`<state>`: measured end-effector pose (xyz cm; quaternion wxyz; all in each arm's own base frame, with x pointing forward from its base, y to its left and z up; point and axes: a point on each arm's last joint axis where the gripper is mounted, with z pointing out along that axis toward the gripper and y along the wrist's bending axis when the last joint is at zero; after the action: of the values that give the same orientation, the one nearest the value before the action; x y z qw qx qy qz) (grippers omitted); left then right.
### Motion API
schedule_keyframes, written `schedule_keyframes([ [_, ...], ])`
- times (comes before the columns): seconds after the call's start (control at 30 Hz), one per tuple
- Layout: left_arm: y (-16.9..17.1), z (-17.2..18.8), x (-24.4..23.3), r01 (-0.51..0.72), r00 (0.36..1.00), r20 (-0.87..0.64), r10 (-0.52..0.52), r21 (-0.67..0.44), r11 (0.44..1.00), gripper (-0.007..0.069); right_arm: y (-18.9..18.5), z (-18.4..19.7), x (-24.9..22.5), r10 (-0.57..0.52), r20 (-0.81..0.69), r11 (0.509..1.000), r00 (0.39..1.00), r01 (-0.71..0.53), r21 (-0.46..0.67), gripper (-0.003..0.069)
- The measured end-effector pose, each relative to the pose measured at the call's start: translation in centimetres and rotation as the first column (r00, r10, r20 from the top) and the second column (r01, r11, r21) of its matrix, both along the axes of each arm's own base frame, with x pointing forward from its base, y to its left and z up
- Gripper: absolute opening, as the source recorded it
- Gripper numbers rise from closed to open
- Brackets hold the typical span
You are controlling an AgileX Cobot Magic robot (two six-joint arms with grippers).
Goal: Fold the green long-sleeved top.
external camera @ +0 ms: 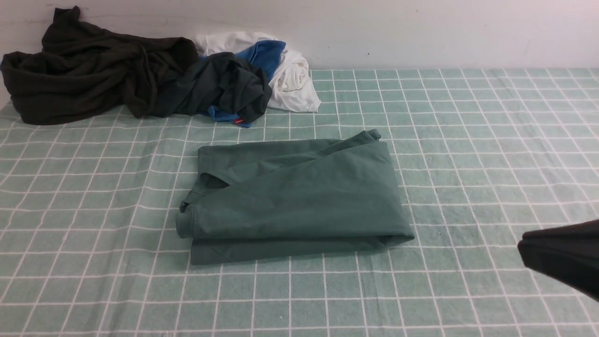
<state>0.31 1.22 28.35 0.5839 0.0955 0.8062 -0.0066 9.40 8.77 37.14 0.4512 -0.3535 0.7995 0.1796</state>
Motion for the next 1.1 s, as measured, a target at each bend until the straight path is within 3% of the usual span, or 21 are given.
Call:
schedule_keyframes([
  [0.2,0.0,0.0,0.0,0.0,1.0,0.001,0.0,0.0,1.0,-0.0003,0.3,0.1,0.1,0.001,0.007,0.999,1.0,-0.001,0.048,-0.0013],
  [0.3,0.0,0.0,0.0,0.001,1.0,0.001,-0.001,-0.001,1.0,-0.0003,0.3,-0.7,0.6,-0.034,0.102,0.992,0.994,0.021,0.122,-0.0013],
  [0.47,0.0,0.0,0.0,0.001,1.0,0.001,-0.001,-0.001,1.0,-0.0003,-1.2,-4.3,0.5,-0.154,0.24,0.968,0.959,0.097,0.233,-0.0013],
  [0.53,0.0,0.0,0.0,0.001,1.0,0.001,-0.001,0.0,1.0,-0.0003,-2.9,-7.0,-0.3,-0.25,0.259,0.941,0.933,0.172,0.29,-0.0013],
  [0.63,0.0,0.0,0.0,0.001,1.0,0.001,-0.001,0.0,1.0,-0.0003,-4.5,-9.9,-1.1,-0.367,0.221,0.897,0.904,0.28,0.343,-0.0013],
  [0.73,0.0,0.0,0.0,0.001,1.0,0.001,-0.001,0.0,1.0,-0.0003,-6.7,-13.2,-2.4,-0.55,0.202,0.801,0.81,0.443,0.404,-0.0013],
  [0.87,0.0,0.0,0.0,0.0,1.0,0.001,0.0,0.001,1.0,-0.0003,-8.3,-15.5,-3.4,-0.707,0.23,0.687,0.668,0.574,0.446,-0.0013],
  [0.97,0.0,0.0,0.0,0.0,1.0,0.001,0.0,0.001,1.0,-0.0003,-9.0,-17.2,-3.7,-0.781,0.225,0.613,0.583,0.645,0.455,-0.0013],
  [1.1,0.0,0.0,0.0,0.0,1.0,0.001,0.0,0.001,1.0,-0.0003,-9.4,-17.9,-3.8,-0.822,0.21,0.562,0.529,0.697,0.445,-0.0013],
])
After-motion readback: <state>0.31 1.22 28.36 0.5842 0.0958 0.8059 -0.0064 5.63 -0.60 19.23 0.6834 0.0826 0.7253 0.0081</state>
